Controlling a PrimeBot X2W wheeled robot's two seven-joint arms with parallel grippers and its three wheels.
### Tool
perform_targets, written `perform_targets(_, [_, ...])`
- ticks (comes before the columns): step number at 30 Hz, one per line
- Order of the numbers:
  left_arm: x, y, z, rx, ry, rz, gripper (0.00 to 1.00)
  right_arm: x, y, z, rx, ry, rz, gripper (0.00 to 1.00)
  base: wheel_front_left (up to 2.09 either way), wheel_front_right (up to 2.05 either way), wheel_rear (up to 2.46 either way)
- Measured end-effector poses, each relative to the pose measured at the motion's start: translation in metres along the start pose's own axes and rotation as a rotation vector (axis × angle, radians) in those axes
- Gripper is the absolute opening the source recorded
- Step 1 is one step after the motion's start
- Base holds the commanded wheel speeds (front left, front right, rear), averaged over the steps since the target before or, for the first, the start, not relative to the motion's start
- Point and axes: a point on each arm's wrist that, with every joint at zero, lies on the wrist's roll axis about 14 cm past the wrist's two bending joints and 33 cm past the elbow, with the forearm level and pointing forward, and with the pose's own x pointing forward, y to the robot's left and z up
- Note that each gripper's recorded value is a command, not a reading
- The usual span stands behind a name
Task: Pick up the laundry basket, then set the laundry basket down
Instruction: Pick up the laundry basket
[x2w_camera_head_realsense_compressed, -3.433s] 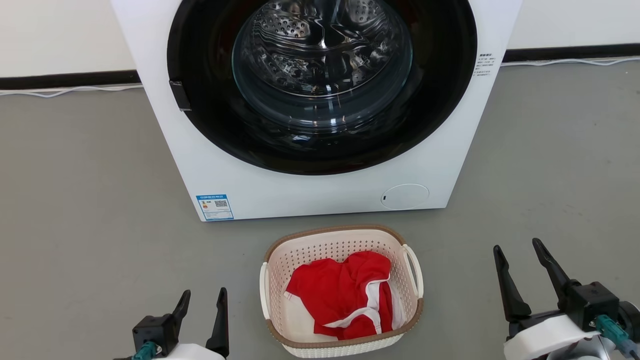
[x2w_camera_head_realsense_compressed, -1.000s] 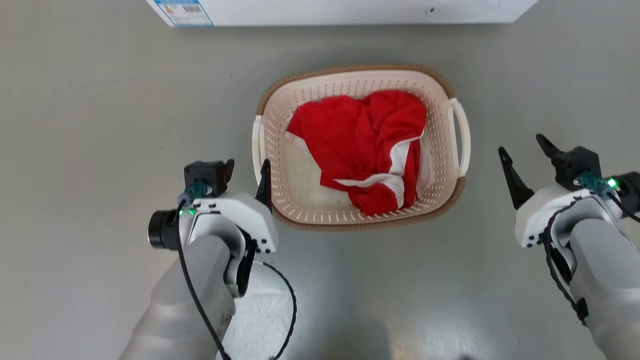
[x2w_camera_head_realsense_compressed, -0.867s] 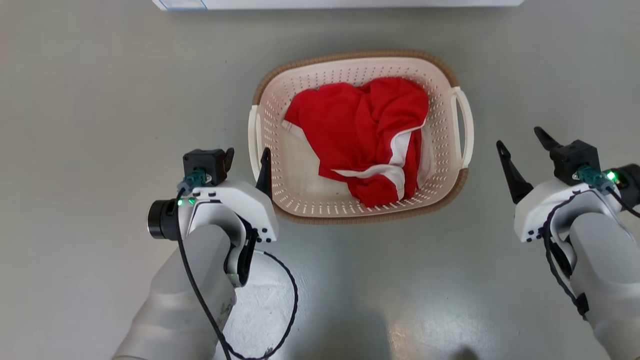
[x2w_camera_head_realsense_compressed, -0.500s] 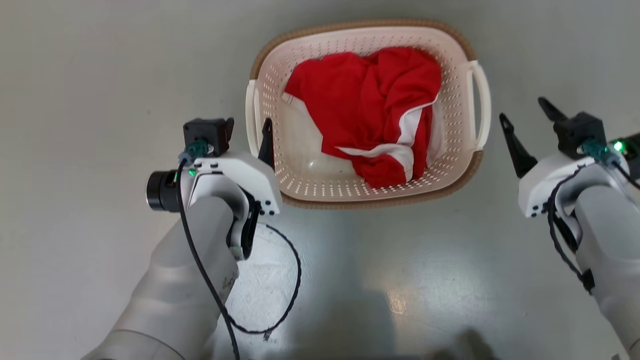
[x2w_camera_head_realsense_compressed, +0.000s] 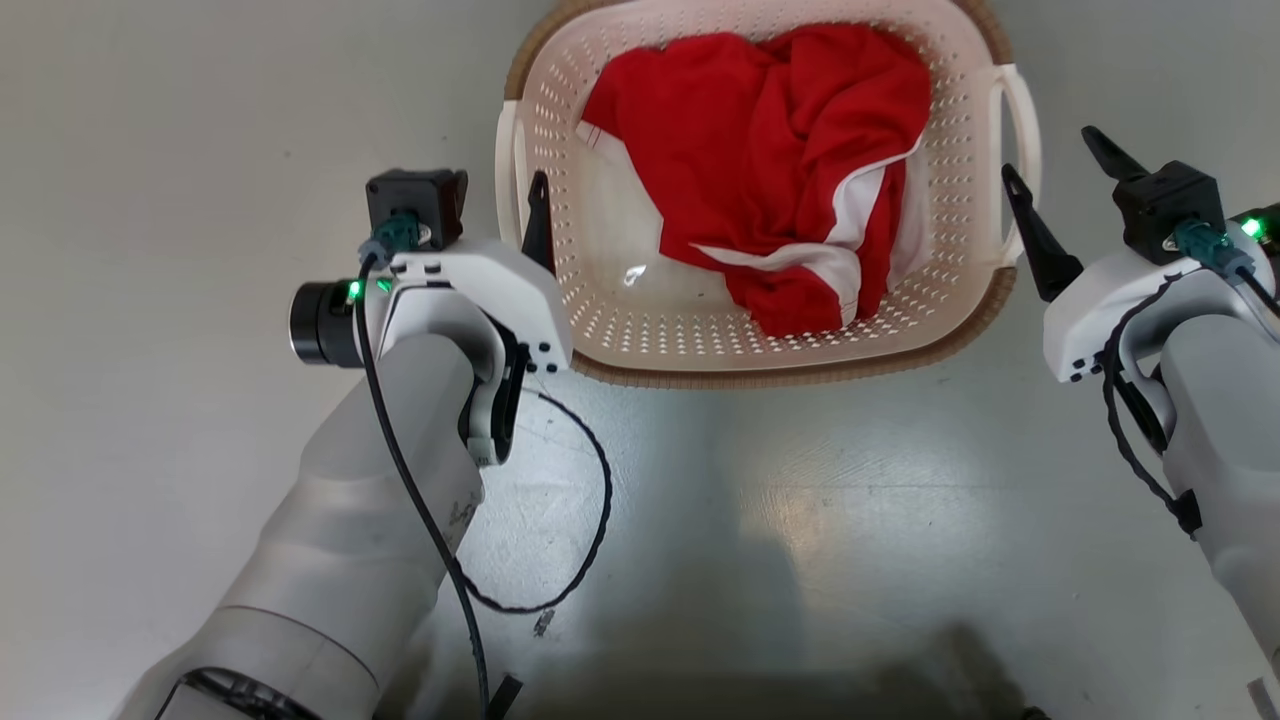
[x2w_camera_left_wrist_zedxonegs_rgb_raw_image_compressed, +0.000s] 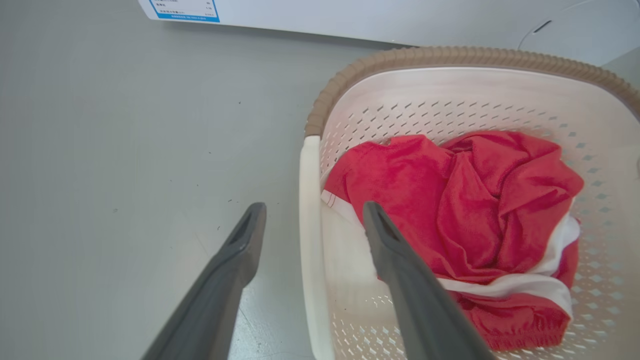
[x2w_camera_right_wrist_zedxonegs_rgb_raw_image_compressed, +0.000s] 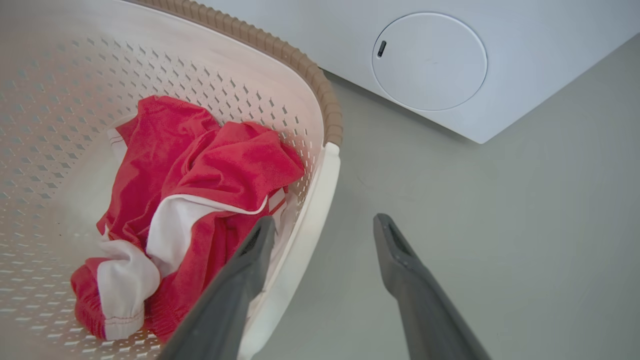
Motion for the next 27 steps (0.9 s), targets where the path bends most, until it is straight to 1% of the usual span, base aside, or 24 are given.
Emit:
perform_targets(13, [0.013,0.011,-0.016,0.01,0.038,0.037,1.0,0.018,0.011,-0.018,0.017,0.027,0.033,1.0,0.0,0.0,0.0])
perform_targets(27, [0.029,0.006,-0.027,0.029,0.059,0.013,1.0,0.032,0.013,-0.028,0.023,0.038,0.045,1.0,0.0,0.0,0.0])
